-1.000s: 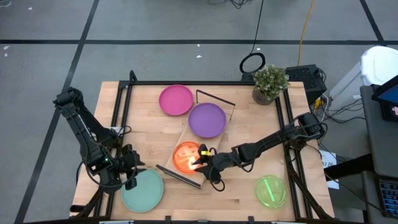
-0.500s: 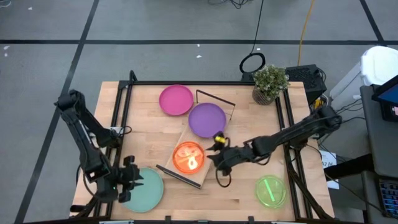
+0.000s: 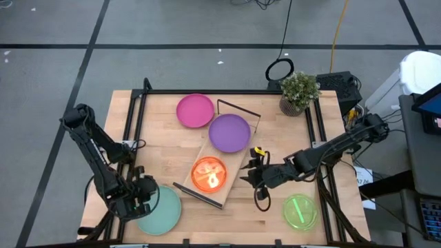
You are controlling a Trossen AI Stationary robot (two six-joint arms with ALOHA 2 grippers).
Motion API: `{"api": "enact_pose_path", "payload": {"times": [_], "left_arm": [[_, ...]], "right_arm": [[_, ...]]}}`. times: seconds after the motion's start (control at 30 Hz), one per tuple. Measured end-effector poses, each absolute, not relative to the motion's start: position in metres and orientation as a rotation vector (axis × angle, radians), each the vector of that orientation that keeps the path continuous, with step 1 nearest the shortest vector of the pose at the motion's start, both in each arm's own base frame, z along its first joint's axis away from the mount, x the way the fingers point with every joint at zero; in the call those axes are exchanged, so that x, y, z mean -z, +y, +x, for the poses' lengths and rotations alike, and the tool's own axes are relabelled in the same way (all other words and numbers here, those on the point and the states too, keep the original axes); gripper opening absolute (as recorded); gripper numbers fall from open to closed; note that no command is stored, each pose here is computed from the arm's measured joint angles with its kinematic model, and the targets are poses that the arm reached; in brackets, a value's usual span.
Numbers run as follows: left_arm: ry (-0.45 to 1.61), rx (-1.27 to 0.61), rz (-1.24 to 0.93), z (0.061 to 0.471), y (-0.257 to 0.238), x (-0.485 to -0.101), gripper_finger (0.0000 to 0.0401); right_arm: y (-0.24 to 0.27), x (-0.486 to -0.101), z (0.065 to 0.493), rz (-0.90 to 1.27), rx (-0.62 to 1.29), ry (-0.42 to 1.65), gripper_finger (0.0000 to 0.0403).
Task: Place and stack plates onto a shelf
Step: Stack the light green plate on top of the violet plate on the shelf
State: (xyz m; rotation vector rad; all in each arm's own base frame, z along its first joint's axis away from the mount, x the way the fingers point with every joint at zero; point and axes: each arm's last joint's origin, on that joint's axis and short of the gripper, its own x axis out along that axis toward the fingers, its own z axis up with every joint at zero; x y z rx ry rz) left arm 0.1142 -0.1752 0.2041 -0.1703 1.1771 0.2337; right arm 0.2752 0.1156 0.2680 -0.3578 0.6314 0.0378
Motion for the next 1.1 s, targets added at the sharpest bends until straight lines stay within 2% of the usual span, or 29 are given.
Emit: {"api": "enact_pose_path", "payload": {"times": [0.13, 0.43, 0.57, 0.83, 1.1], "left_arm": [[1.190, -0.243, -0.135, 0.119, -0.170, -0.204, 0.0125], [1.253, -0.269, -0.106, 0.120, -0.157, -0.182, 0.0213], [1.246, -0.238, -0.108, 0.119, -0.156, -0.174, 0.0229], [1.304, -0.269, -0.132, 0.117, -0.144, -0.154, 0.0216], [1.340, -0.154, -0.216, 0.122, -0.142, -0.138, 0.0116]], "right_arm": [[0.119, -0.267, 0.273, -0.365, -0.051, 0.634, 0.0141], [0.121, -0.267, 0.272, -0.363, -0.055, 0.635, 0.0141], [0.124, -0.267, 0.271, -0.367, -0.065, 0.634, 0.0141], [0.124, -0.267, 0.271, -0.369, -0.064, 0.636, 0.0141], [0.124, -0.267, 0.271, -0.374, -0.066, 0.637, 0.0141]]}}
